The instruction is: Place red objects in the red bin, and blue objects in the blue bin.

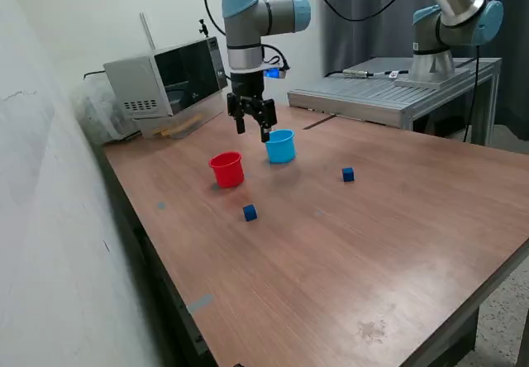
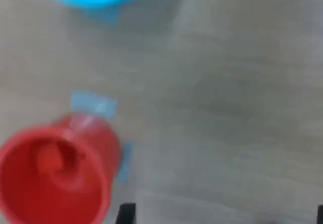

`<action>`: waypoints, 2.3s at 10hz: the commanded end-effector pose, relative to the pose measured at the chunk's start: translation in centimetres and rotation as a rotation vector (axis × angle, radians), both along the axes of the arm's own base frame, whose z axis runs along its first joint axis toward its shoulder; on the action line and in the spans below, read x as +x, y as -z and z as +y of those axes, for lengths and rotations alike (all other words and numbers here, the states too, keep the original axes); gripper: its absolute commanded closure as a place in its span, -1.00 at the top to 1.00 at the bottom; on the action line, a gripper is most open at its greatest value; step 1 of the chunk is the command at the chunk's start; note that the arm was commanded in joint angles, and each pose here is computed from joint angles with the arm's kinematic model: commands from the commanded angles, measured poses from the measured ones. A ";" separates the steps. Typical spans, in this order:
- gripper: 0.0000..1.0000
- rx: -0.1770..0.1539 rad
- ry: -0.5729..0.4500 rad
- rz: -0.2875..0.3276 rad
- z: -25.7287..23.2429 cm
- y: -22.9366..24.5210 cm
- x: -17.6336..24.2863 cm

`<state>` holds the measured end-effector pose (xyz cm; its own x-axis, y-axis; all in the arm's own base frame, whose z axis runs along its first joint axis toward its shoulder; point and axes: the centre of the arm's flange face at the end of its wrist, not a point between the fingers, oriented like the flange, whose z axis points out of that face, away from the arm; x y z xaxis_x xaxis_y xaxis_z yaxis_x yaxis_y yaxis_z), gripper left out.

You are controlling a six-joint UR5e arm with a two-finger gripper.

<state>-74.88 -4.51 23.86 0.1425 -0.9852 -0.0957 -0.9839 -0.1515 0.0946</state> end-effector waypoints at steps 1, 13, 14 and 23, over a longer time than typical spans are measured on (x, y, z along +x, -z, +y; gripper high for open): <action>1.00 -0.023 0.190 -0.007 -1.4 -3.1 5.7; 1.00 0.048 0.431 0.141 -14.2 -8.4 21.9; 1.00 0.066 0.393 0.160 -15.4 -9.5 24.4; 1.00 0.075 0.183 0.190 -16.4 -13.4 27.7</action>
